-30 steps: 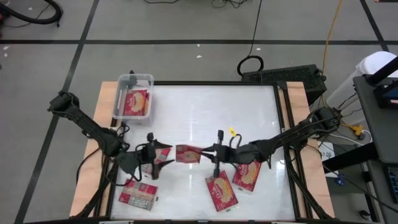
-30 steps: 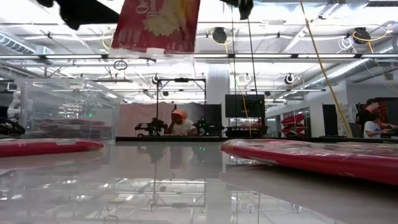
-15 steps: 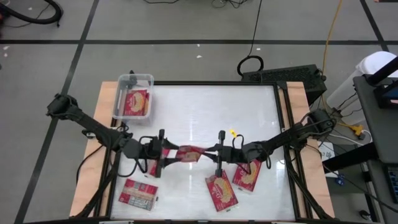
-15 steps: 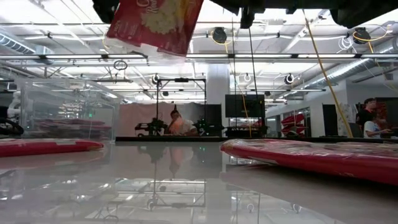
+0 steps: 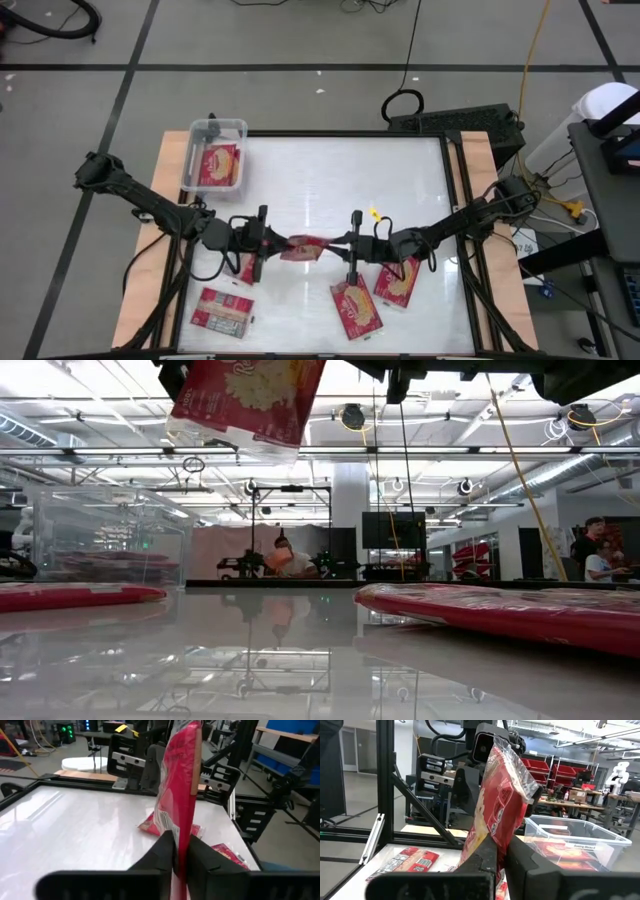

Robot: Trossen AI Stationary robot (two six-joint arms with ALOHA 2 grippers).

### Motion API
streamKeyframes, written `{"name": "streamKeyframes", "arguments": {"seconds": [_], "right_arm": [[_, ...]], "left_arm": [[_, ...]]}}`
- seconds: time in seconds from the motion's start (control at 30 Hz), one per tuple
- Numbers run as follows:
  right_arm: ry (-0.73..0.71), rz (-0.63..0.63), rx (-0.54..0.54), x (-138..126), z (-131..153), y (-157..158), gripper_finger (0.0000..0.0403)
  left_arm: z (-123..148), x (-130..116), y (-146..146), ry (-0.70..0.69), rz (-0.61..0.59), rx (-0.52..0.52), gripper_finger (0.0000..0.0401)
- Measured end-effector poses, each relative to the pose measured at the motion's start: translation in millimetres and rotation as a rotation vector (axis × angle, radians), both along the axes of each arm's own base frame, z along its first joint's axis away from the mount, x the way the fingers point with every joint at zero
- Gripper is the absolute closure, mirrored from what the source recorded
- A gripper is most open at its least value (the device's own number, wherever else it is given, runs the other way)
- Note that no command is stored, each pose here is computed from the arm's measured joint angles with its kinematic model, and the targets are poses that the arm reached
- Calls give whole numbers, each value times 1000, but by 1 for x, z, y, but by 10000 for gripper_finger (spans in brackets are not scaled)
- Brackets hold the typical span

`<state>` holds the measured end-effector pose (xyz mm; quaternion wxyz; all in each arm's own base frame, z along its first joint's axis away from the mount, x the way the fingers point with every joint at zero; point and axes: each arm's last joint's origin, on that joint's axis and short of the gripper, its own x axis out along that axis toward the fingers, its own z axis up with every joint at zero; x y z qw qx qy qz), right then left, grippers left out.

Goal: Sort popcorn bags into baskets
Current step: Stack the red popcorn pack into the bin

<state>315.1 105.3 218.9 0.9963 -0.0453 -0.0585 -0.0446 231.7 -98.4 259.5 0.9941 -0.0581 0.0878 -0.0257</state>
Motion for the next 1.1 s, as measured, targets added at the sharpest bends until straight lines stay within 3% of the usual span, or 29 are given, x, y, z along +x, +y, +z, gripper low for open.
{"name": "streamKeyframes", "arguments": {"seconds": [0.1, 0.2, 0.4, 0.5, 0.63, 0.77, 0.97, 1.1], "right_arm": [[-2, 1, 21, 0, 0, 0, 398], [-1, -49, 33, 0, 0, -1, 387], [36, -126, 84, -5, 7, -5, 308], [94, -181, 86, -10, 10, -8, 265], [160, -203, 72, -17, 14, -13, 229], [200, -203, 44, -19, 13, -15, 219], [246, -195, -63, -19, 11, -15, 226], [269, -195, -134, -19, 9, -15, 229]], "left_arm": [[0, 0, 0, 0, -2, 7, 386], [0, 0, 0, 3, 1, 15, 370], [13, -13, 13, -12, 10, 8, 371], [27, -26, 24, -47, 25, 18, 388], [44, -47, 44, -93, 80, 31, 380], [56, -71, 67, -122, 166, 41, 368], [62, -106, 99, -129, 342, 72, 388], [63, -126, 113, -132, 471, 88, 381]]}}
